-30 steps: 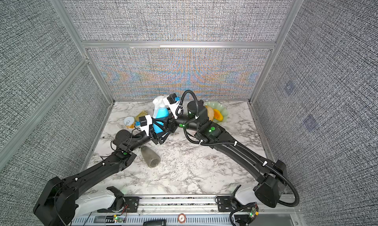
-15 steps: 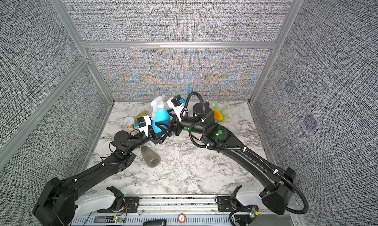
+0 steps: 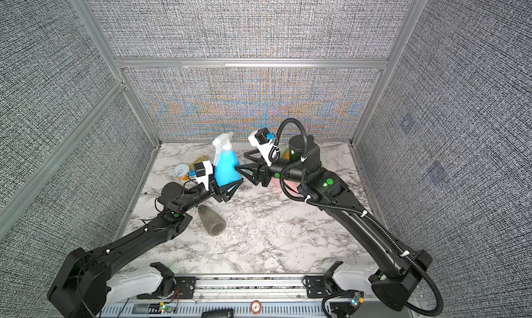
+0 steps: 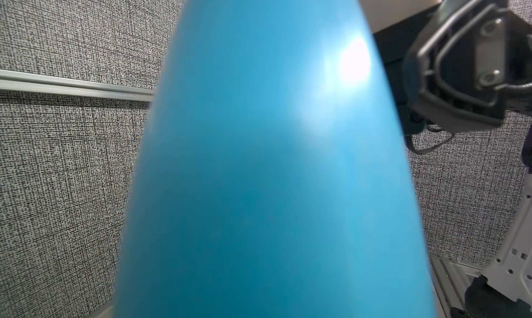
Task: Attach spray nozzles to spray bottles
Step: Screw the spray nozzle on the spray bottle.
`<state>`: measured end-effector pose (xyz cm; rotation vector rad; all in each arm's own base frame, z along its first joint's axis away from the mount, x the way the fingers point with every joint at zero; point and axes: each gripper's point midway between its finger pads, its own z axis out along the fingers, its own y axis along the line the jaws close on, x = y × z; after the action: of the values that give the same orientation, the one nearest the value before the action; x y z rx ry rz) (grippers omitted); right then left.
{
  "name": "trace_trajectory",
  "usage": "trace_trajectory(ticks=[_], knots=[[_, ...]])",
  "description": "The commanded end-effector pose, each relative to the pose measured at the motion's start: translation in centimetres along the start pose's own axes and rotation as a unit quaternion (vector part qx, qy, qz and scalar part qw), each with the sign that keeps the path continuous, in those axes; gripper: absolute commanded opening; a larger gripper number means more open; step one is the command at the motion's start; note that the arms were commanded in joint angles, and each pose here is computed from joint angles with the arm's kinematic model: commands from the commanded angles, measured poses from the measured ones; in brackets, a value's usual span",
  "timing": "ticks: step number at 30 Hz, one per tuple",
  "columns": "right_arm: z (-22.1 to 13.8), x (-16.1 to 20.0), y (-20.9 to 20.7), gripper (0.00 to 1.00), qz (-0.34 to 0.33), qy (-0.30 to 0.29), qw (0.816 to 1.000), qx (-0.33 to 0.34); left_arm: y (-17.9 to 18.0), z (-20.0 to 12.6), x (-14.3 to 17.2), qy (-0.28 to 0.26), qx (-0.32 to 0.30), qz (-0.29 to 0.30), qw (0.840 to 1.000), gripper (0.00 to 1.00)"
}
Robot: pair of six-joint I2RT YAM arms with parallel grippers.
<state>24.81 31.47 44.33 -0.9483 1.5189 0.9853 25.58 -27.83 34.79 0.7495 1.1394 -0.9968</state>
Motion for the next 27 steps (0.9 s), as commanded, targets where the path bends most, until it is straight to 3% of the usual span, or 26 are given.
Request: trace_trajectory(ticks=[1, 17, 27], knots=[[0.0, -1.0, 1.2, 0.62, -0.010, -0.001, 0.999, -0.049, -0.5, 0.1, -0.4, -0.006, 0.015, -0.002, 1.000, 0.72], [2.3, -4.0, 0.9, 0.62, 0.008, -0.029, 0.995, -0.097, -0.5, 0.1, -0.6, -0.004, 0.018, 0.001, 1.000, 0.72], [3.0, -4.3, 1.1, 0.52, 0.021, -0.037, 0.992, -0.116, -0.5, 0.2, -0.5, -0.002, 0.017, 0.002, 1.000, 0.72]])
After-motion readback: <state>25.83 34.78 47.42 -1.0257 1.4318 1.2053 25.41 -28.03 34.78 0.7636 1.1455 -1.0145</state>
